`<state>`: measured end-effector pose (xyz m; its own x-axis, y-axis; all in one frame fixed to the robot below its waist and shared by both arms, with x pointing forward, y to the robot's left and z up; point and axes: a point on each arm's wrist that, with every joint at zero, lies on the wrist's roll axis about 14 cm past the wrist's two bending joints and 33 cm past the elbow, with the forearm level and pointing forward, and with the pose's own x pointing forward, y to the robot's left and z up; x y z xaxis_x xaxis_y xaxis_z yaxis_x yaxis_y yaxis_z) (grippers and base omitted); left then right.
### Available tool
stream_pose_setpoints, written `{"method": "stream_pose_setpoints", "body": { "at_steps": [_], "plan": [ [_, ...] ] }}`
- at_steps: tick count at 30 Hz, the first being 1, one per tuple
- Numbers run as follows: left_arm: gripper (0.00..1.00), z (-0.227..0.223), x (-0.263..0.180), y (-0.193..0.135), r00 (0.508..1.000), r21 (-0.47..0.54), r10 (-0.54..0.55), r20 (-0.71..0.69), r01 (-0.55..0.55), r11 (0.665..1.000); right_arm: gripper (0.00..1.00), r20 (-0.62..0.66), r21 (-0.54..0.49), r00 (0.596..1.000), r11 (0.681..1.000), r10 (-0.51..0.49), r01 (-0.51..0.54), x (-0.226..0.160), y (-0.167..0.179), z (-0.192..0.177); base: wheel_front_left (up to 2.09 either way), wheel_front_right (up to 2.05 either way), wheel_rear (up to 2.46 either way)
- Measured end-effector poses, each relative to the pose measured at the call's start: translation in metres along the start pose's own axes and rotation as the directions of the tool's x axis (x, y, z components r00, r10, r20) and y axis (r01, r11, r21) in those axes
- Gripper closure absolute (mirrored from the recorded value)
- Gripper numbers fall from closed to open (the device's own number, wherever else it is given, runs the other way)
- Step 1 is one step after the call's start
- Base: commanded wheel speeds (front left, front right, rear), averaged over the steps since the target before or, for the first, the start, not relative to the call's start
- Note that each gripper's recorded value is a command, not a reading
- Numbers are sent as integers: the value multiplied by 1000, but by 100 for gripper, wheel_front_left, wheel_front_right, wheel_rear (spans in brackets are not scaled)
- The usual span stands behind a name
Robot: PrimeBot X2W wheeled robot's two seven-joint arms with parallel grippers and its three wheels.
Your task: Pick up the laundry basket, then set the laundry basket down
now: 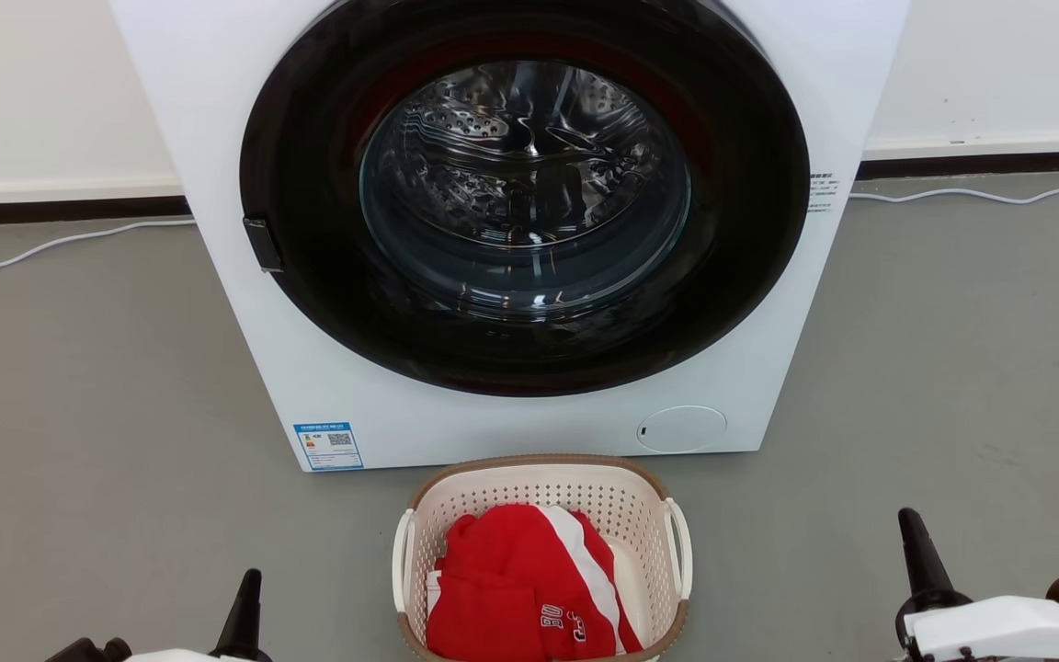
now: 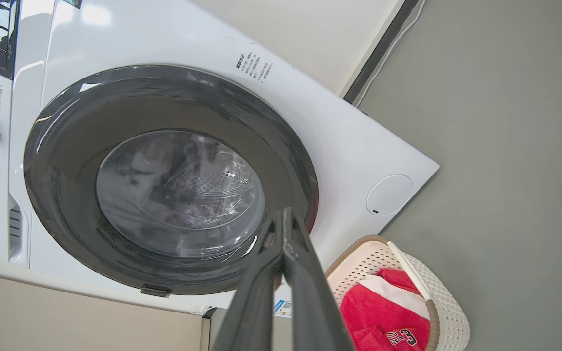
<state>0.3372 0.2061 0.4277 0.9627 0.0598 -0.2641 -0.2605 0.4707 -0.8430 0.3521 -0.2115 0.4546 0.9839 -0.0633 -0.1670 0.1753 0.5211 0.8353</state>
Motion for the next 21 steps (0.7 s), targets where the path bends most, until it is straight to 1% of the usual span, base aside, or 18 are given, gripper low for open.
{"method": "stream_pose_setpoints", "body": {
  "at_steps": [6,11,17,21],
  "plan": [
    [100,3,5,-11,999,-64,-31,6,31,997,100,-2,75,1000,997,2,-2,1,2,-1,0,0,0],
    [100,2,6,-12,999,-116,-33,-5,33,993,100,-4,132,1000,991,11,-10,2,4,0,0,0,0],
    [100,2,7,-17,999,-180,-51,-9,49,983,100,-4,205,1000,979,12,-10,3,5,0,0,0,0],
    [100,5,12,-27,997,-221,-82,-3,80,972,100,7,251,1000,967,30,-31,8,12,5,0,0,0]
  ]
}}
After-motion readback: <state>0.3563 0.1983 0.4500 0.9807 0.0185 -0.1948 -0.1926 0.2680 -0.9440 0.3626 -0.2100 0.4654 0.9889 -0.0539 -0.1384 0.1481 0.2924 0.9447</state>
